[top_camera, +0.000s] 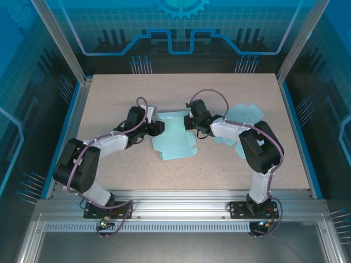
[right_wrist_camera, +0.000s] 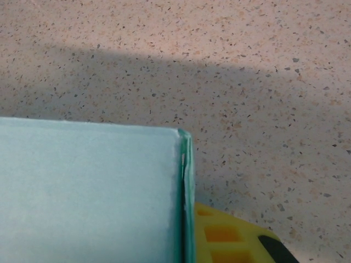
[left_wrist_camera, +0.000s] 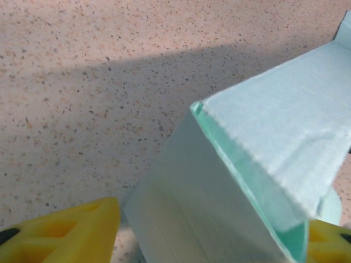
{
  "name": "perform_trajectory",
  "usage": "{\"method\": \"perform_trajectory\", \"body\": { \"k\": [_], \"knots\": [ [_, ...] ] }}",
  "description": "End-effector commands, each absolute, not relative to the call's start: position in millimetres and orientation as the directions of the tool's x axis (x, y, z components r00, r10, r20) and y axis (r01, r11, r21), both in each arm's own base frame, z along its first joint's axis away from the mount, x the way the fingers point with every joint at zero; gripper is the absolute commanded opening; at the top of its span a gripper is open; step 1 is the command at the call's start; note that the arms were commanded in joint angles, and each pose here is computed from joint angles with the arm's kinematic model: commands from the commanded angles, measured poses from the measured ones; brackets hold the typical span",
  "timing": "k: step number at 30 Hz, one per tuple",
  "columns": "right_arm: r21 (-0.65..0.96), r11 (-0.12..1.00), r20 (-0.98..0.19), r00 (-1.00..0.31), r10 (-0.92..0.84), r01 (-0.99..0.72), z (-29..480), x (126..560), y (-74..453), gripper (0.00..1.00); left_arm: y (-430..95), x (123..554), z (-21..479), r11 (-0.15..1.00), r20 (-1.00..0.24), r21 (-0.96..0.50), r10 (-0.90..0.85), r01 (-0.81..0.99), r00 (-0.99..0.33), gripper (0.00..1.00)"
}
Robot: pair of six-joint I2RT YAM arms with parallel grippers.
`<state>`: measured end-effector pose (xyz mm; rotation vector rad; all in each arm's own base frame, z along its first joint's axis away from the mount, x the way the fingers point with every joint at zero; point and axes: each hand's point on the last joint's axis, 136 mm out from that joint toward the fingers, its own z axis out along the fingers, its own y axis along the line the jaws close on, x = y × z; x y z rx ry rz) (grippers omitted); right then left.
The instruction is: Fold the paper box
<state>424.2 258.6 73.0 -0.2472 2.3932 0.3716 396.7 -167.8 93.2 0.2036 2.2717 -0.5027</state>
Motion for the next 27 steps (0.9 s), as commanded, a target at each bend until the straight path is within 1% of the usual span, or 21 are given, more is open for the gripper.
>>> {"method": "perform_trajectory", "body": {
  "k": [1, 3, 7, 10, 12, 14, 16, 18, 20, 21, 27],
  "knots": [
    [0.210, 0.923, -0.673, -0.733, -0.103, -0.322, 82.1, 419.9, 271.8, 0.13, -165.7, 414.0, 100.4, 0.932, -0.775, -0.213, 0.021, 0.292, -0.632, 0.56],
    [0.210, 0.923, -0.670, -0.735, -0.105, -0.323, 82.2, 419.4, 271.4, 0.13, -165.5, 414.7, 96.2, 0.941, -0.775, -0.187, 0.036, 0.283, -0.631, 0.55],
    [0.211, 0.929, -0.654, -0.750, -0.097, -0.303, 80.1, 417.2, 269.1, 0.13, -166.3, 414.2, 93.0, 0.954, -0.781, -0.132, 0.068, 0.269, -0.621, 0.46],
    [0.217, 0.934, -0.644, -0.761, -0.081, -0.283, 80.0, 415.4, 267.3, 0.13, -166.8, 413.2, 93.7, 0.962, -0.790, -0.090, 0.088, 0.257, -0.607, 0.29],
    [0.213, 0.939, -0.638, -0.766, -0.076, -0.271, 79.8, 414.6, 265.8, 0.13, -167.5, 411.4, 95.8, 0.964, -0.796, -0.087, 0.085, 0.253, -0.600, 0.20],
    [0.204, 0.944, -0.634, -0.770, -0.074, -0.259, 79.5, 414.6, 264.0, 0.14, -168.8, 408.9, 98.9, 0.962, -0.799, -0.106, 0.067, 0.250, -0.597, 0.16],
    [0.194, 0.948, -0.630, -0.773, -0.076, -0.251, 78.9, 414.7, 261.7, 0.15, -169.4, 405.8, 103.8, 0.961, -0.802, -0.135, 0.038, 0.243, -0.596, 0.09],
    [0.174, 0.955, -0.623, -0.778, -0.082, -0.240, 76.8, 414.6, 258.4, 0.22, -170.6, 400.9, 110.2, 0.955, -0.802, -0.170, 0.008, 0.242, -0.597, 0.04],
    [0.156, 0.960, -0.621, -0.779, -0.088, -0.233, 75.7, 414.5, 255.2, 0.26, -171.6, 395.6, 115.8, 0.949, -0.797, -0.202, -0.016, 0.241, -0.604, 0.00],
    [0.149, 0.961, -0.618, -0.780, -0.092, -0.231, 74.2, 414.0, 254.2, 0.27, -172.0, 392.4, 118.4, 0.947, -0.790, -0.216, -0.025, 0.240, -0.613, 0.00],
    [0.119, 0.969, -0.618, -0.780, -0.097, -0.215, 72.9, 414.0, 247.9, 0.28, -170.9, 377.6, 117.8, 0.944, -0.739, -0.234, -0.016, 0.234, -0.674, 0.00]
  ]
}}
